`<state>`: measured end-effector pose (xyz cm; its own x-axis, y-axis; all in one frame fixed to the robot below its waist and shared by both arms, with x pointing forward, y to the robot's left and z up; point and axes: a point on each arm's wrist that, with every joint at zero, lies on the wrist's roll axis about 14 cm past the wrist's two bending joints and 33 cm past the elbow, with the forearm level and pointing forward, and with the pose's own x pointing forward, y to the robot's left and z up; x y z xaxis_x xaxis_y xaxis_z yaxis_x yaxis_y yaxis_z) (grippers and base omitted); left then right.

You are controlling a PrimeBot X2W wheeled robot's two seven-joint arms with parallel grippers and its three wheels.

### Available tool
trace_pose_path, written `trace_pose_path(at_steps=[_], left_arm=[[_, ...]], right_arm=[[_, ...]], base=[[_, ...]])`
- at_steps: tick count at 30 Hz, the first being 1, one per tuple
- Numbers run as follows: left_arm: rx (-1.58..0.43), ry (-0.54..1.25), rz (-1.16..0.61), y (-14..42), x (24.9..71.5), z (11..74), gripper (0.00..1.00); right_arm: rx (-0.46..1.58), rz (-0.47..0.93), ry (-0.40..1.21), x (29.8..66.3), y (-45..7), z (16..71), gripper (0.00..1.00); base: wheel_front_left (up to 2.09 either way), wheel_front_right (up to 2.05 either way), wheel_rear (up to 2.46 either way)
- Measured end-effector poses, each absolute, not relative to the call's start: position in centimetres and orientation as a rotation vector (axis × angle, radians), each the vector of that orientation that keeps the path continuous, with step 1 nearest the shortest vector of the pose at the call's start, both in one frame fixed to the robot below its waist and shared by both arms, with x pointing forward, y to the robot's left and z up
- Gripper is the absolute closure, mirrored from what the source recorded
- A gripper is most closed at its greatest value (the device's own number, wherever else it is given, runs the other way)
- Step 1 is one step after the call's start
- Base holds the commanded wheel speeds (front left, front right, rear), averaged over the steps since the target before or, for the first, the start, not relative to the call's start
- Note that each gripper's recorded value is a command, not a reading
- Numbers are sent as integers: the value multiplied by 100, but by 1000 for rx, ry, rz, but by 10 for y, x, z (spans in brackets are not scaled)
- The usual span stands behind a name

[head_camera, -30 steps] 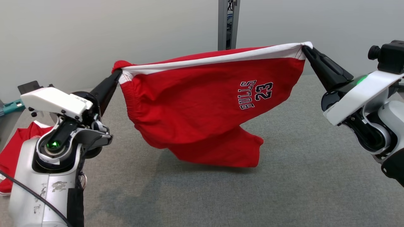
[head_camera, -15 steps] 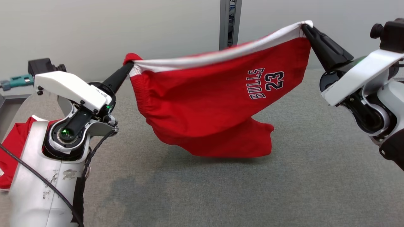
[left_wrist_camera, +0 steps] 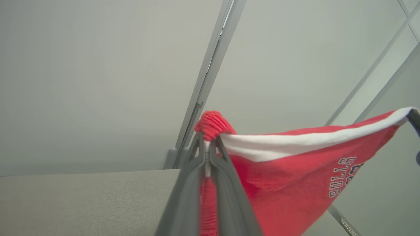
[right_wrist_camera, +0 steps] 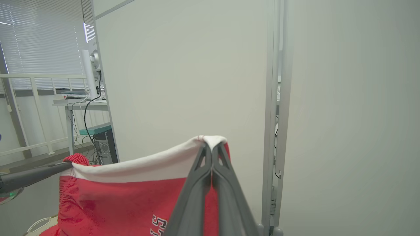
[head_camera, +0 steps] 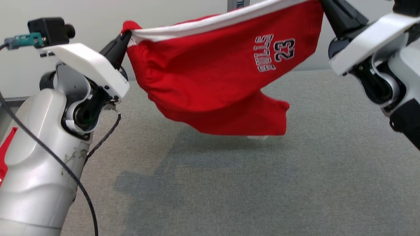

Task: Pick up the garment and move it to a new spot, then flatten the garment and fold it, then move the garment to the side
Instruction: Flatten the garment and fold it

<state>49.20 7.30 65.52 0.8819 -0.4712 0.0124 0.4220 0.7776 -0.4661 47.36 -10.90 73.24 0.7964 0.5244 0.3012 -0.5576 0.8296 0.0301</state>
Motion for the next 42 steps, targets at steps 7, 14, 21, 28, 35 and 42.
trace_pose_path(at_steps=[7,14,21,28,35,42], left_arm=[[-262,-34,-461,71,507,692,100],[-227,-64,-450,66,511,692,100],[-249,12,-432,71,520,666,100],[-309,106,-405,73,555,650,100],[-353,110,-387,58,620,654,100],[-442,-165,-387,43,667,692,100]], right_arm=[[27,537,-392,486,-109,773,100],[5,520,-419,491,-103,783,100],[-4,516,-364,502,-101,759,100],[-13,500,-305,538,-102,739,100],[-88,434,-264,608,-107,723,100],[-94,330,-391,664,-129,760,100]], base=[[0,0,0],[0,0,0],[0,0,0],[0,0,0],[0,0,0],[0,0,0]])
